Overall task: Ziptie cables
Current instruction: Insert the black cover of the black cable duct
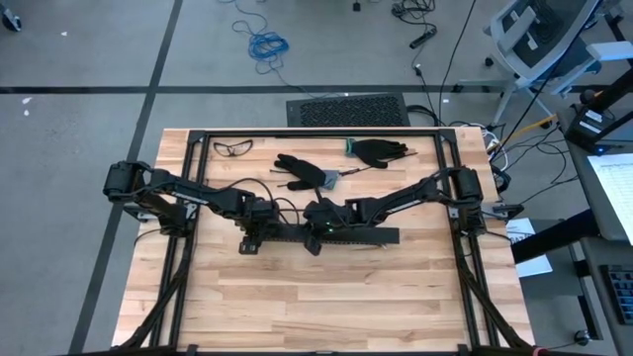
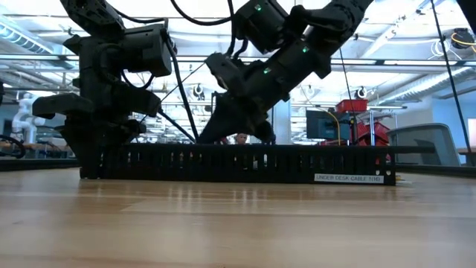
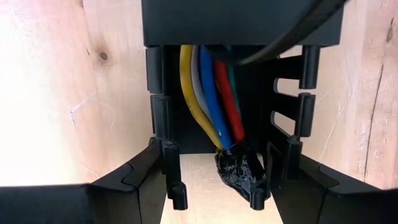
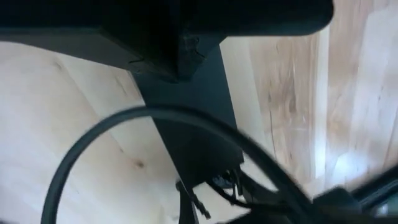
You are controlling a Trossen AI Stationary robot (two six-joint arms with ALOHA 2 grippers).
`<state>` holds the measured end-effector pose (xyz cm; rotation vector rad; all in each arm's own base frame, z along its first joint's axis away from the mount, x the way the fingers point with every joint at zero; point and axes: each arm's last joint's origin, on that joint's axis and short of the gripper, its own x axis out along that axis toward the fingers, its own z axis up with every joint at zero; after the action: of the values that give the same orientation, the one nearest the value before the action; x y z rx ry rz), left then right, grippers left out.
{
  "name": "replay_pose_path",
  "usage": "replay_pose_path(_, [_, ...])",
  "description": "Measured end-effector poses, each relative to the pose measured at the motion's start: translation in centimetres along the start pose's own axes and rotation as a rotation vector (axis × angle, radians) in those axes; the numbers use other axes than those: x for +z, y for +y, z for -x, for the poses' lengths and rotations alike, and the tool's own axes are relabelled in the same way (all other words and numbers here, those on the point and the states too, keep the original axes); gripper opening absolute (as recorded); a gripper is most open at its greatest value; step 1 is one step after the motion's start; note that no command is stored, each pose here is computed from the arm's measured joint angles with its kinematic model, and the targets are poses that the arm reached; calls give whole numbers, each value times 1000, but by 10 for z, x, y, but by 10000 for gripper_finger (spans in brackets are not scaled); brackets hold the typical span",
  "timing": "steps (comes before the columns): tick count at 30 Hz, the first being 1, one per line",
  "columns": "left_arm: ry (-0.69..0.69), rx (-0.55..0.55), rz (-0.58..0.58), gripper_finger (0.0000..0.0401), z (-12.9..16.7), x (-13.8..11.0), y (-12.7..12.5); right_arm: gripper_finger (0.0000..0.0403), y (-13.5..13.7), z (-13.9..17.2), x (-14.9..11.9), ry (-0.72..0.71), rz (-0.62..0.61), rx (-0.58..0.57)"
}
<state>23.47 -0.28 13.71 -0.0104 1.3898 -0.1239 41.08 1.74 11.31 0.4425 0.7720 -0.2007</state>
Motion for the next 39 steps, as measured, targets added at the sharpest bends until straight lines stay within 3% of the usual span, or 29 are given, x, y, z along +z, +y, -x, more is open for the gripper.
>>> replay_pose_path(10, [0, 0, 5, 231, 0, 0, 0, 0, 4, -10, 11, -1, -7, 17])
replay_pose_path(23, [-34, 12, 3, 231, 1, 4, 0, 0, 8, 54, 24, 130, 81, -47])
replay_pose_path(32, [-35, 15, 8, 231, 1, 4, 0, 0, 5, 34, 19, 132, 67, -53])
replay_pose_path(39, [-36, 15, 19, 231, 0, 4, 0, 0, 11, 36, 22, 104, 81, -37])
